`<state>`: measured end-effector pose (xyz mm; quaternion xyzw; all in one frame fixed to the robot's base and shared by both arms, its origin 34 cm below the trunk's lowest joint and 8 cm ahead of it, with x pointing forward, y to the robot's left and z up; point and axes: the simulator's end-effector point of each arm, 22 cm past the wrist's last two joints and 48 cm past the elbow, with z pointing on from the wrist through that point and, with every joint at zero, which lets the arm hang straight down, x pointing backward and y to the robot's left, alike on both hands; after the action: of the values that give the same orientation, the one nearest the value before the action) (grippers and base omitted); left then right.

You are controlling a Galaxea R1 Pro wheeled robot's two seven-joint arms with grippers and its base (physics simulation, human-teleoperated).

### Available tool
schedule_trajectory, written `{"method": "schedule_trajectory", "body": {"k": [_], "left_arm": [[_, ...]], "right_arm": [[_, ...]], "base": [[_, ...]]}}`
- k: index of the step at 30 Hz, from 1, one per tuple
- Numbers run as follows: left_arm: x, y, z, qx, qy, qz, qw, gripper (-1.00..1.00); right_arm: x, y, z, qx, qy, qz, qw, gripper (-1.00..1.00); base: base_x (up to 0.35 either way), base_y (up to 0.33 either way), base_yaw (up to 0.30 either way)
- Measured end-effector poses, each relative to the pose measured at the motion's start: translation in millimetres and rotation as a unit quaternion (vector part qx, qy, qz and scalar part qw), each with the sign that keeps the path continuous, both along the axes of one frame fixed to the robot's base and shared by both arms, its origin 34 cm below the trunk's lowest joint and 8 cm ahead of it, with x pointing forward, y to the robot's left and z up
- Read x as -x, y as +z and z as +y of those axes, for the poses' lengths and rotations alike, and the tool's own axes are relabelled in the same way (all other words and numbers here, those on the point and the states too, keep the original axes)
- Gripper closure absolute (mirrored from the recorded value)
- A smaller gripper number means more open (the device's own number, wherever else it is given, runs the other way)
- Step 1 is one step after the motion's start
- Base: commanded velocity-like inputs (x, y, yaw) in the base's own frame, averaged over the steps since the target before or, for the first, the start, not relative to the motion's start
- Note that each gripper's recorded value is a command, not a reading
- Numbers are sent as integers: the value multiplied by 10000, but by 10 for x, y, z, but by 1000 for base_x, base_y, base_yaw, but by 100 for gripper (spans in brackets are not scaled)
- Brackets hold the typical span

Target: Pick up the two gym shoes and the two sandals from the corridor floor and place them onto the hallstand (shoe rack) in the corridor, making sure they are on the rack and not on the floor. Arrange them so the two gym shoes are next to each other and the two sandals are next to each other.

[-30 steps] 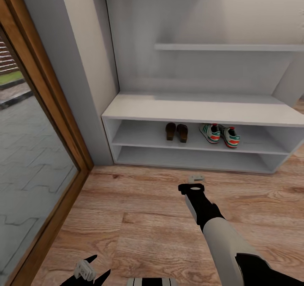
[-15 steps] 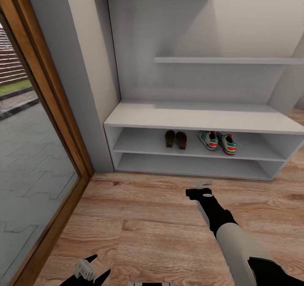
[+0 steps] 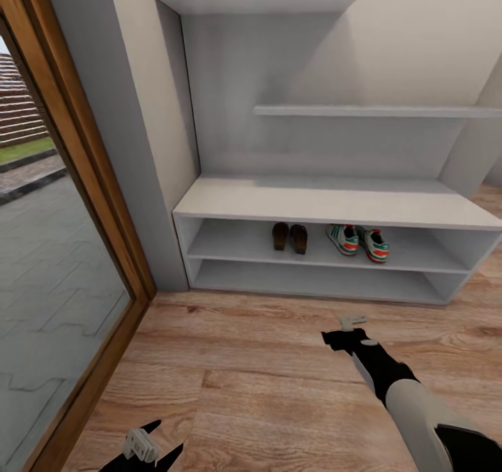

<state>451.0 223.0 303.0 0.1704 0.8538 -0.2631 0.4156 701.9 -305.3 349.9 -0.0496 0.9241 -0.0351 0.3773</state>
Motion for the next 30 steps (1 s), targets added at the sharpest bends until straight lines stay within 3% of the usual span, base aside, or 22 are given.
{"method": "schedule_trajectory", "body": {"k": [10,16,23,30], "left_arm": [[-59,223,11,-4,9,4,10000,-100],[-112,312,68,-102,174,27,9998,-100],[-169,414,155,-252,372,45,9990,-100],[-198,548,189,-308,413,55,9987,-100]], "right_arm": [[366,-141,-189,-108,250,44,9996,-100],[858,-328,-319,-237,424,277,9984,-100],[1195,-334,-291,-487,736,398,9953,-100],[1621,-389,-313,-544,820,604,9933,-100]], "base": [[0,0,0],[0,0,-16],[0,0,-24],[0,0,-3]]}}
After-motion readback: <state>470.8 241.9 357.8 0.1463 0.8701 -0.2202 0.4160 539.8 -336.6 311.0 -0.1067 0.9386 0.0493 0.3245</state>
